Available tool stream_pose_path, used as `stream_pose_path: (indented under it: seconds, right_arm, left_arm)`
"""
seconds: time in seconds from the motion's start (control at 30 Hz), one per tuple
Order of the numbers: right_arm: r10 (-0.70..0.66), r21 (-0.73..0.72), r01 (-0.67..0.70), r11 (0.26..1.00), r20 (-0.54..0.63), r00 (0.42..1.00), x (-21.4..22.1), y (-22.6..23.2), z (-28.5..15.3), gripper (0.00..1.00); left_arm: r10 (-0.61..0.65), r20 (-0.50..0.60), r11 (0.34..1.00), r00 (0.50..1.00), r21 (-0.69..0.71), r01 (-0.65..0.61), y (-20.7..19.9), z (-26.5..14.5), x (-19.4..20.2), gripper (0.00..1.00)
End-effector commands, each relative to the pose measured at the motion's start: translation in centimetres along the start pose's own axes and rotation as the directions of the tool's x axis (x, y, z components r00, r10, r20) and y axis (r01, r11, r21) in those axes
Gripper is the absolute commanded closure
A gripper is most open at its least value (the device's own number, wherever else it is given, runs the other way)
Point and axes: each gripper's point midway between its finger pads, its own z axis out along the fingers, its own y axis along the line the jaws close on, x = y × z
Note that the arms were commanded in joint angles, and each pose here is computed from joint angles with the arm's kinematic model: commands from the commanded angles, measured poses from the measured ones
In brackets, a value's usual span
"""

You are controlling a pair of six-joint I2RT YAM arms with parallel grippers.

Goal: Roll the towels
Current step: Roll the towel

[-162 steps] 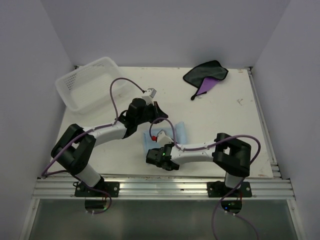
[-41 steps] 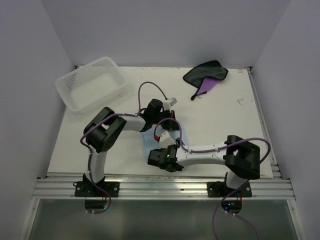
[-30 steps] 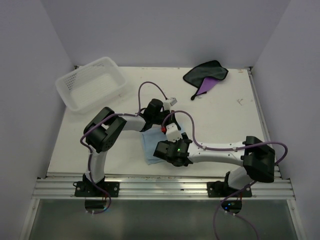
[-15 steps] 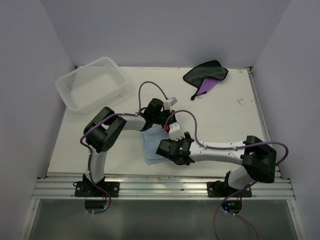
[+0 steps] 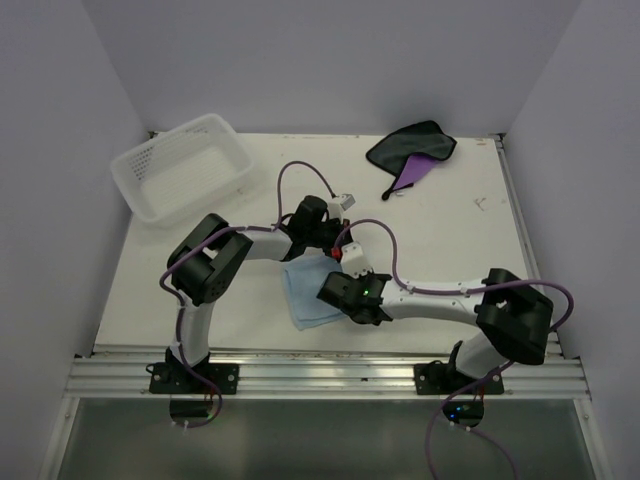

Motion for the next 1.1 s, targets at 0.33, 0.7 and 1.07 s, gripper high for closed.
stream_pose_path:
  seconds: [0.33,0.7,1.07]
  right_arm:
    - [-0.308,0.183,0.290,0.939,0.078,0.948,0.7,2.3,-0.6,0.87]
    - [-0.501,0.358,0.455,0.816,0.043,0.864,1.2,4.8,-1.1,0.78]
    - [-0.457,0.255,0.430,0.866,0.052,0.888,2.5,5.1,-2.7,0.52]
  left_arm:
    - [0.037,0.006,0.999,0.999,-0.033,-0.037,0.8,0.2,-0.7,1.00]
    - [0.037,-0.016,0.998,0.999,-0.042,-0.037,1.2,0.3,-0.1,1.00]
    - [0.040,-0.017,0.997,0.999,-0.066,-0.041,2.0,0.4,0.2,1.00]
